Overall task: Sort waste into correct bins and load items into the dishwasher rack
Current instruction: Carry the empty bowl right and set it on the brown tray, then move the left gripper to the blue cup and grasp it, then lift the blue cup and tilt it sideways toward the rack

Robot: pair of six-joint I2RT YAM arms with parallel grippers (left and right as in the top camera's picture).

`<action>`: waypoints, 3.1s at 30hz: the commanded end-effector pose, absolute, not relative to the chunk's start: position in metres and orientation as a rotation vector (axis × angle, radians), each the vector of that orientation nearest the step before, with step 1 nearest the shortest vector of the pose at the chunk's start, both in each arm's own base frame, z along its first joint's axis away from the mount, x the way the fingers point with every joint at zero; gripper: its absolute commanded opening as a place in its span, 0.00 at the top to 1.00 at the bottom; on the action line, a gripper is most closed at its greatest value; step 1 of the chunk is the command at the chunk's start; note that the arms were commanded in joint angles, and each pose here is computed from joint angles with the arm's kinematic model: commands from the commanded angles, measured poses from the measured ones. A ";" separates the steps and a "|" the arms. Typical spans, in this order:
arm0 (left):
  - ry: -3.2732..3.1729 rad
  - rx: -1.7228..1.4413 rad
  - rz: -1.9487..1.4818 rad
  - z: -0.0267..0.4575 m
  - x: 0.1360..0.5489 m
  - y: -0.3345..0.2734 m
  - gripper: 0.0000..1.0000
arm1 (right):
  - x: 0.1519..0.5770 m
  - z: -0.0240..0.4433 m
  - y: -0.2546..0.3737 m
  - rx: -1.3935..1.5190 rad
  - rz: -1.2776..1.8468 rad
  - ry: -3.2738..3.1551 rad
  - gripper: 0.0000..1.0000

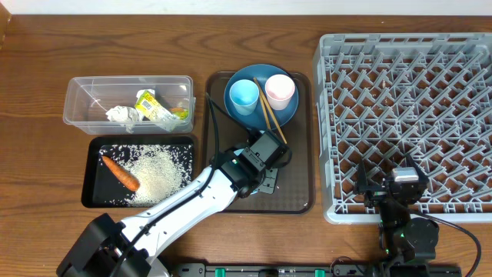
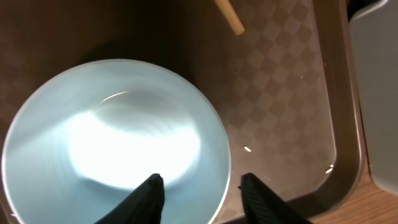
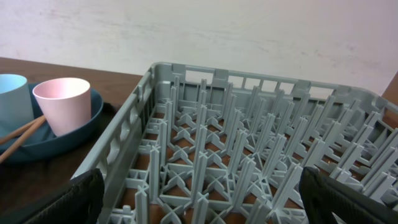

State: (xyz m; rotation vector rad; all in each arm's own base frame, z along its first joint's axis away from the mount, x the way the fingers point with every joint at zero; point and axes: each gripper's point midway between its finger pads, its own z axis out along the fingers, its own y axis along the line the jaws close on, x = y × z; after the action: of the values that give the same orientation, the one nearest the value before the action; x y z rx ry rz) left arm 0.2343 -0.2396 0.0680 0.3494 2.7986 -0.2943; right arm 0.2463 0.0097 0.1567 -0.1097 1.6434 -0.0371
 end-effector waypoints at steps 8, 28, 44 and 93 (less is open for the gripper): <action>2.660 0.262 -0.405 0.122 0.265 -0.247 0.48 | 0.246 0.155 0.008 -0.111 -0.052 1.648 0.01; 2.408 -0.165 -0.224 0.124 0.382 -0.186 0.49 | 0.246 0.155 0.008 -0.111 -0.052 1.648 0.01; 2.372 -0.488 -0.550 0.122 0.421 -0.162 0.48 | 0.246 0.155 0.008 -0.111 -0.052 1.648 0.01; 2.273 -0.345 -0.872 0.213 0.389 -0.169 0.94 | 0.246 0.155 0.008 -0.111 -0.052 1.648 0.01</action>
State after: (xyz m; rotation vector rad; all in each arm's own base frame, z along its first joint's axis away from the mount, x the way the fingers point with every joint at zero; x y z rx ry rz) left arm 0.4079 -0.1603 0.1712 -0.4465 2.3029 -0.6780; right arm 0.2464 0.0097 0.1566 -0.1097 1.6437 -0.0371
